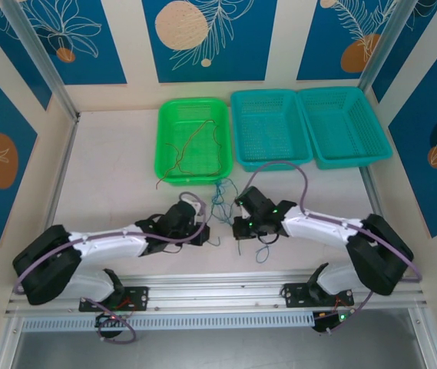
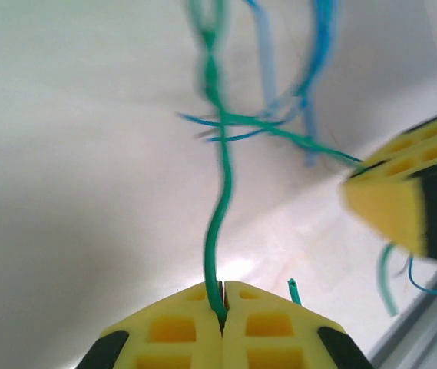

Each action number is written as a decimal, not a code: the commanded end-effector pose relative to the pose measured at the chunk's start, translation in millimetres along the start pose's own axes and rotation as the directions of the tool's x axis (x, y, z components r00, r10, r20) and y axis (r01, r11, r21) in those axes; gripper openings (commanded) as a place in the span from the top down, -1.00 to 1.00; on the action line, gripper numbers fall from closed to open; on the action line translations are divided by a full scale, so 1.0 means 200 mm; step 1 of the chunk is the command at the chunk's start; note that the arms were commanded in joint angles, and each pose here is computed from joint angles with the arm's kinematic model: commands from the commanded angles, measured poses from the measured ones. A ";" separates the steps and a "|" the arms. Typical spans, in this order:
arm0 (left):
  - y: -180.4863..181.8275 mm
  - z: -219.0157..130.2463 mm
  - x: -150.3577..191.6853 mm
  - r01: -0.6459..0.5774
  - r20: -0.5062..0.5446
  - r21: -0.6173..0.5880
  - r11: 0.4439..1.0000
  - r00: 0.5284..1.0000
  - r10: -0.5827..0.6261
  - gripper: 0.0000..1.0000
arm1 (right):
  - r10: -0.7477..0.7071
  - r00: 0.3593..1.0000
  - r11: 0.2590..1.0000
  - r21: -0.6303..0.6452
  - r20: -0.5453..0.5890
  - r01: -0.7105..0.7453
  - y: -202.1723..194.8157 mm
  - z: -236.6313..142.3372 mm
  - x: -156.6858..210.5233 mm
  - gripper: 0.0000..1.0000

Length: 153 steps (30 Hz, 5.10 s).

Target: Untangle the cables

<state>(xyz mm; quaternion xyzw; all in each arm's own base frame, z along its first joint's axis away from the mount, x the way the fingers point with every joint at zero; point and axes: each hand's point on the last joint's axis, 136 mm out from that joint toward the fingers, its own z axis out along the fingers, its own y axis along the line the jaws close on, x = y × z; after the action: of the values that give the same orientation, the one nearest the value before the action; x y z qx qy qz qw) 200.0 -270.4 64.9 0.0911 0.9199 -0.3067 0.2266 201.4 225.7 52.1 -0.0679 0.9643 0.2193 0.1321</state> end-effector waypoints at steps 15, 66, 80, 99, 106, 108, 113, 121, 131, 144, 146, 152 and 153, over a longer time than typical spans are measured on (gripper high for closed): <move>0.54 -0.26 0.09 0.143 0.055 -0.267 0.953 0.990 -0.133 1.00 | 0.708 0.613 0.662 -0.027 0.351 -0.749 -0.86 -0.45 -0.04 1.00; 0.43 -0.33 -0.05 0.164 0.194 -0.052 0.985 0.969 -0.151 1.00 | 0.506 0.584 0.775 -0.036 0.635 -0.631 -0.91 -0.87 -1.42 1.00; 0.41 -0.33 -0.07 0.145 0.181 -0.055 0.988 0.974 -0.133 1.00 | 0.526 0.694 0.820 -0.077 0.491 -0.567 -0.86 -0.74 -1.55 -0.17; 0.06 -0.19 -0.18 -0.055 0.131 0.176 0.983 0.991 0.032 1.00 | 0.115 0.967 0.953 -0.299 0.227 -0.043 0.14 -0.53 -0.56 -0.92; 0.05 -0.14 -0.16 -0.060 0.121 0.149 0.987 0.992 0.042 1.00 | 0.131 0.981 0.956 -0.281 0.143 -0.086 0.25 -0.19 -0.31 -0.84; 0.05 -0.13 -0.17 -0.060 0.118 0.150 0.987 0.992 0.043 1.00 | 0.115 0.985 0.960 -0.269 0.130 -0.077 0.28 -0.10 -0.27 -0.80; 0.03 -0.13 -0.17 -0.075 0.115 0.155 0.985 0.992 0.057 1.00 | 0.079 0.991 0.972 -0.231 0.109 -0.052 0.30 0.09 -0.24 -0.72; 0.01 -0.14 -0.16 -0.085 0.121 0.163 0.983 0.991 0.066 1.00 | 0.041 0.996 0.980 -0.199 0.082 -0.024 0.33 0.31 -0.26 -0.22; 0.11 -0.24 -0.17 -0.089 0.197 0.063 0.994 0.978 0.075 1.00 | 0.236 0.969 0.957 -0.191 0.080 -0.217 0.02 0.33 -0.24 1.00; 0.28 -0.37 -0.17 -0.042 0.285 -0.089 0.995 0.956 0.066 1.00 | 0.568 0.799 0.823 -0.168 0.198 -0.543 -0.60 0.00 -0.22 1.00; 0.30 -0.38 -0.17 -0.032 0.294 -0.100 0.994 0.954 0.060 1.00 | 0.589 0.776 0.808 -0.203 0.225 -0.554 -0.64 -0.06 -0.24 1.00; 0.29 -0.40 -0.18 -0.033 0.311 -0.087 0.996 0.948 0.059 1.00 | 0.632 0.719 0.774 -0.191 0.290 -0.604 -0.74 -0.20 -0.25 1.00; 0.29 -0.40 -0.18 -0.035 0.311 -0.082 0.996 0.948 0.059 1.00 | 0.639 0.710 0.768 -0.189 0.297 -0.612 -0.76 -0.22 -0.24 1.00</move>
<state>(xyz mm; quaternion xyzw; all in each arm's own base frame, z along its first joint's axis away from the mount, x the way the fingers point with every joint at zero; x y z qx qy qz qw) 220.0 -184.7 113.1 0.0563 0.8775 -0.2924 0.3759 281.0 85.2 48.5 0.2807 0.8763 0.3166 0.2304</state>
